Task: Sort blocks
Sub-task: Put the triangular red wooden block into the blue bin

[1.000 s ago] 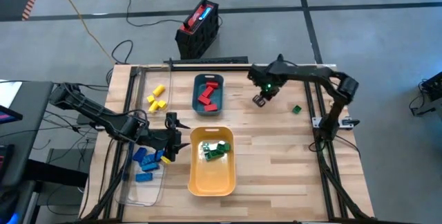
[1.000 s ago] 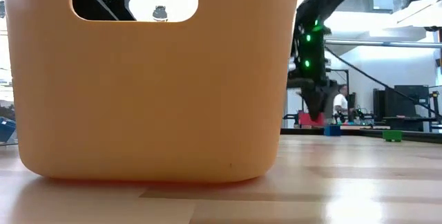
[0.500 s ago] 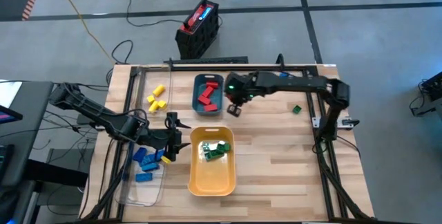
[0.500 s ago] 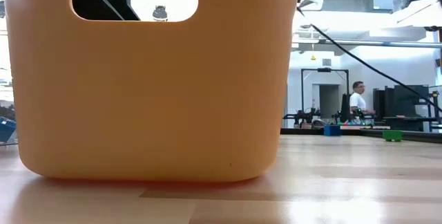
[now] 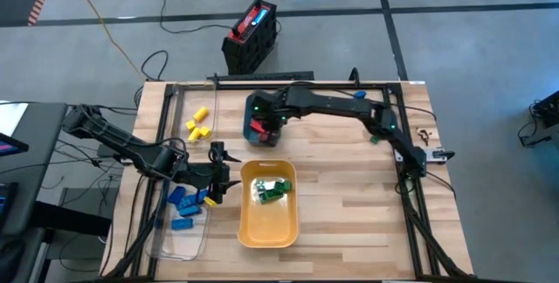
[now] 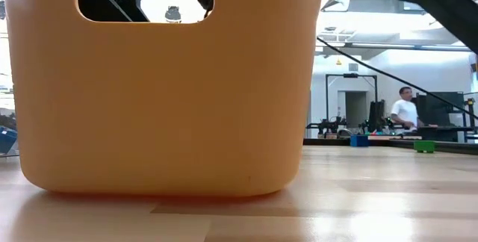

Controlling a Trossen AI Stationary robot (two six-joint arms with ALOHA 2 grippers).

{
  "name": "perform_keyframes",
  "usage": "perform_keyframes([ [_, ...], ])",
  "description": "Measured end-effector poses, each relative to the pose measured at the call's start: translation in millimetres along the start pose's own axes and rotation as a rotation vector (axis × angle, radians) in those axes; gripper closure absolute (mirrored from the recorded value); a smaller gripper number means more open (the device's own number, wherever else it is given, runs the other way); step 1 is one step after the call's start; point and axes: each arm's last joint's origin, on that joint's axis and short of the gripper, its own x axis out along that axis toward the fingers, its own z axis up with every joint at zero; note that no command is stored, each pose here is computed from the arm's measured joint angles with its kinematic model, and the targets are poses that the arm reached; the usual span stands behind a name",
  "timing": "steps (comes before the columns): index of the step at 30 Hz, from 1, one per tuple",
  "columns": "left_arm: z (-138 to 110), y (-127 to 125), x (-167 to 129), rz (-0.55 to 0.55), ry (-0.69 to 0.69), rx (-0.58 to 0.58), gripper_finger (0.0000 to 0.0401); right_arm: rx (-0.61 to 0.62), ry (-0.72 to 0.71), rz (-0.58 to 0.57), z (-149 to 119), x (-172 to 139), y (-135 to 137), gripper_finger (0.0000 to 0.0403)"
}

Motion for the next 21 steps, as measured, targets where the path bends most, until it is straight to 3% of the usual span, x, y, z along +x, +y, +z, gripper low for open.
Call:
perform_keyframes([
  [11, -0.1, -0.1, 0.0, 0.000, 0.001, 0.002, 0.0113, -0.021, 0.077, 0.030, 2.3, 34.5, 8.3, 0.0322],
  [21, -0.2, -0.1, 0.0, 0.000, 0.002, 0.003, 0.0113, -0.009, 0.071, 0.022, 3.3, 34.0, 2.2, 0.0191],
])
